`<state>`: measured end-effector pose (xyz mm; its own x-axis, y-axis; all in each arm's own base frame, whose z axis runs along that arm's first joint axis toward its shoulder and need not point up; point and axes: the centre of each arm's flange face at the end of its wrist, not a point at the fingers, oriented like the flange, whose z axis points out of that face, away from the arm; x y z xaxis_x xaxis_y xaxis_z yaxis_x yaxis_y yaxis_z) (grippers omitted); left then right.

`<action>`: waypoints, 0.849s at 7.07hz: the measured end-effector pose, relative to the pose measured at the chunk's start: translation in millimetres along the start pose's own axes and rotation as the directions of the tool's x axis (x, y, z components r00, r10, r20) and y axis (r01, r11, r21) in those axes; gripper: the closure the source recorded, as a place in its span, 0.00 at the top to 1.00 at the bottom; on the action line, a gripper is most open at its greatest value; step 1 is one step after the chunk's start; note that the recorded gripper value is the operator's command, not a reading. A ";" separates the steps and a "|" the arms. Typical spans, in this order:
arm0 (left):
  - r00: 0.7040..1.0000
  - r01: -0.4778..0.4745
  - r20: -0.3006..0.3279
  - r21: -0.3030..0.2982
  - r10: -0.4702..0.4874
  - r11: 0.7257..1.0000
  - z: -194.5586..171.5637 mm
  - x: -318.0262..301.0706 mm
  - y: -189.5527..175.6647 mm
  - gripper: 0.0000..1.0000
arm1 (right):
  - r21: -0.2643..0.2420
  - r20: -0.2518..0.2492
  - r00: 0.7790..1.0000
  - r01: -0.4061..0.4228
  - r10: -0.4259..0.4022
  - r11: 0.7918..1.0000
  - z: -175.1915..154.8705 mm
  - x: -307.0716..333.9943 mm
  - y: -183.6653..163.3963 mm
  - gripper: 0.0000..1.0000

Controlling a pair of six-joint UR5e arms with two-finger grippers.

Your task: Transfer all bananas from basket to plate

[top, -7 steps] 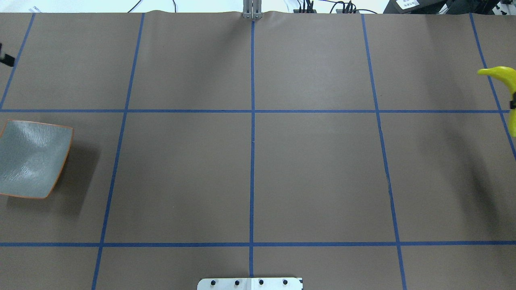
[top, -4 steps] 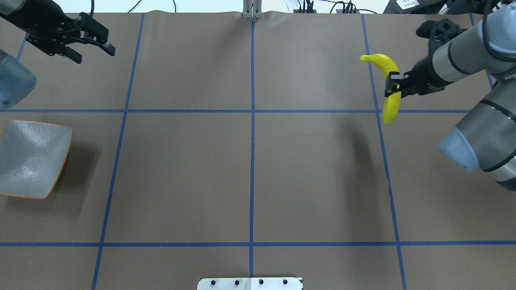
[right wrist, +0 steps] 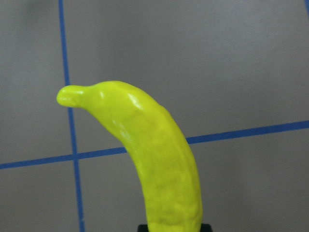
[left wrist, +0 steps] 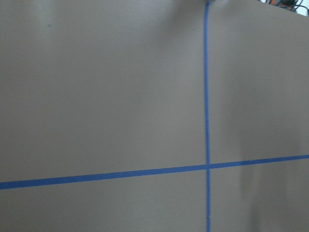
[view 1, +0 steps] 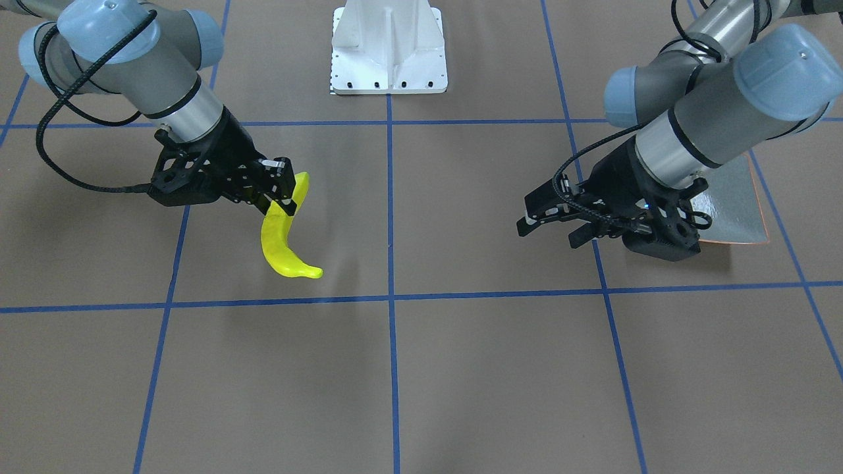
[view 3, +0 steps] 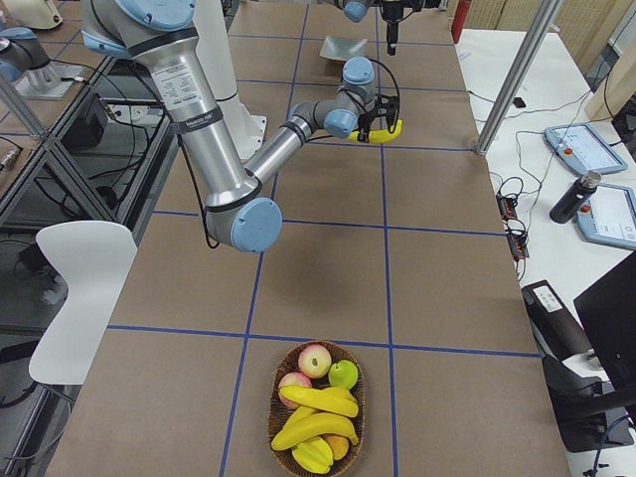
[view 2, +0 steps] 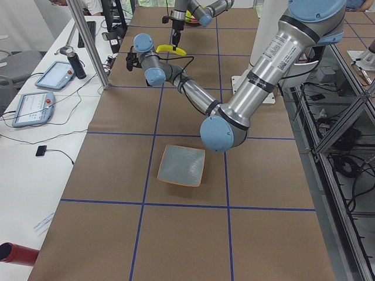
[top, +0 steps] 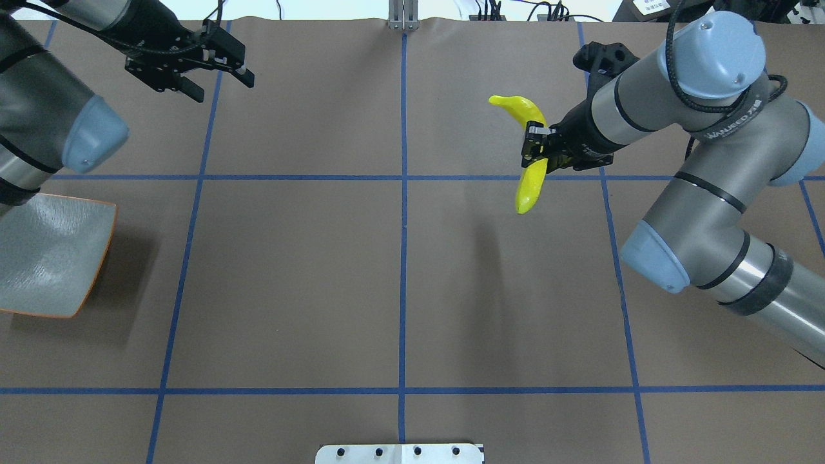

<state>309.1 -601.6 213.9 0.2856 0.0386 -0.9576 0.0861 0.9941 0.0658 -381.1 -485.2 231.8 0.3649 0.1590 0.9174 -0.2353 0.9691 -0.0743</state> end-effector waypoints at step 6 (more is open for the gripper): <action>0.990 -0.068 -0.120 0.055 0.074 0.996 31.6 69.6 13.2 0.99 | -0.121 0.234 0.954 -0.164 0.189 0.979 17.0 -52.3 52.7 0.00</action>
<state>360.3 -589.0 157.0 0.1743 0.1240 -0.9768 0.1192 0.9821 0.1460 -428.0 -445.7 186.6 0.0927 0.2903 0.9524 -0.1809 0.9455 -0.2706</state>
